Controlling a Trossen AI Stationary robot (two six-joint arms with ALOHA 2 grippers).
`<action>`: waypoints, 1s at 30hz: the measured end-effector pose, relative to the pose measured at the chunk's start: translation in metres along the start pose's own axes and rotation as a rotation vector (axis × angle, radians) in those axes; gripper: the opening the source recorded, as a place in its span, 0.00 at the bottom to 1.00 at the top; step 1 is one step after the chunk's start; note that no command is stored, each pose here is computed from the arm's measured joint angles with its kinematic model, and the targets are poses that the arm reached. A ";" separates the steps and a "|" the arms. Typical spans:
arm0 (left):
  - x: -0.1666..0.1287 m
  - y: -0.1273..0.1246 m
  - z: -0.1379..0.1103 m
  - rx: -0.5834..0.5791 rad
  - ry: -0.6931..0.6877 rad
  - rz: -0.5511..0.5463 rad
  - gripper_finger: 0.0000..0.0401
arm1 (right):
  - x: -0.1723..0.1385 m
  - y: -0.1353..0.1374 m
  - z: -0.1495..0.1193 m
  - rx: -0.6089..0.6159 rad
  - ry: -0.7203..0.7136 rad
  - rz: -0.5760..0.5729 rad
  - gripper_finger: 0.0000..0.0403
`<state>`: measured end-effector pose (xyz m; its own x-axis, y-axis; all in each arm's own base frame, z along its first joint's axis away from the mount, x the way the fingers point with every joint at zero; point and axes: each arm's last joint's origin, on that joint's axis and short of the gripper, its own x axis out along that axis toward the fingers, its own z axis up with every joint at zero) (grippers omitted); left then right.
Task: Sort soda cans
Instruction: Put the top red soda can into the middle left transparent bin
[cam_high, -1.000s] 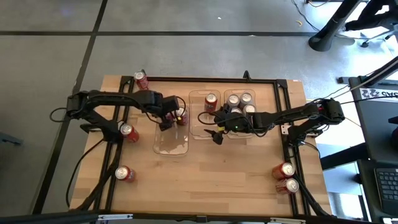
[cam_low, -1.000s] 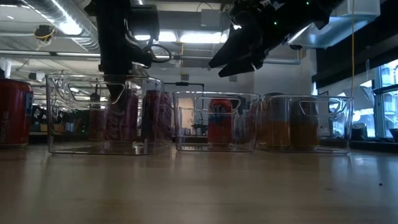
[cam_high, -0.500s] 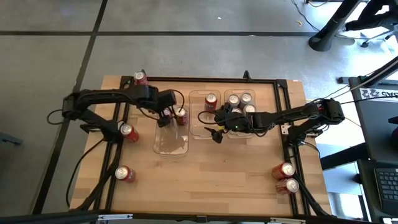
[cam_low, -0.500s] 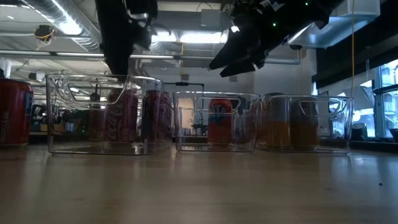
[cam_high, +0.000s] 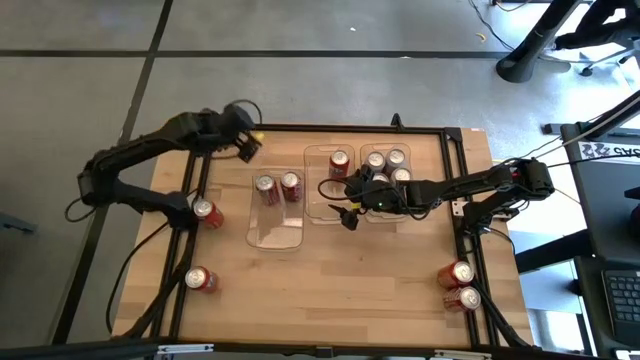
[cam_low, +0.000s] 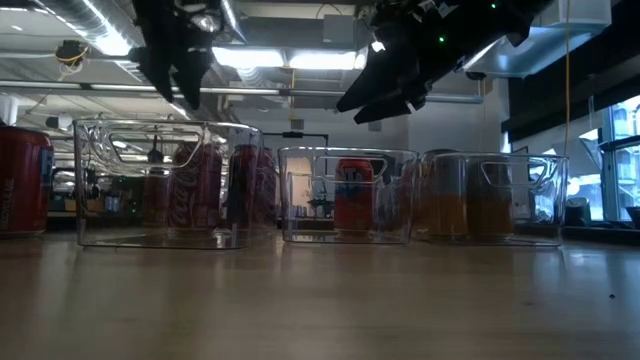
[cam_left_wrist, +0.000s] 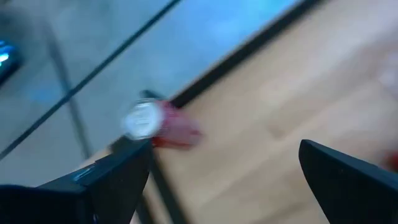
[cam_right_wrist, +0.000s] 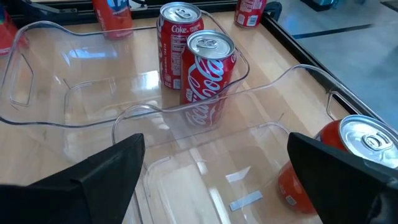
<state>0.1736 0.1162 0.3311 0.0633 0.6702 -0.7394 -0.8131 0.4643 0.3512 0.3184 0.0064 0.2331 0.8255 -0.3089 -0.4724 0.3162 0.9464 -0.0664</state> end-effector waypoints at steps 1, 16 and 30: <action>0.004 0.007 0.001 -0.011 0.010 0.030 0.97 | 0.000 0.000 0.000 0.000 0.000 0.000 0.97; 0.041 0.043 0.026 -0.266 -0.094 0.138 0.97 | 0.000 0.000 0.000 0.004 0.000 0.000 0.97; 0.116 0.058 0.026 -0.179 0.165 0.223 0.97 | 0.000 0.000 0.000 0.003 0.001 0.001 0.97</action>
<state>0.1484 0.2361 0.2806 -0.2106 0.6341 -0.7440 -0.8863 0.1973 0.4190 0.3184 0.0064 0.2331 0.8254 -0.3078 -0.4732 0.3168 0.9464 -0.0631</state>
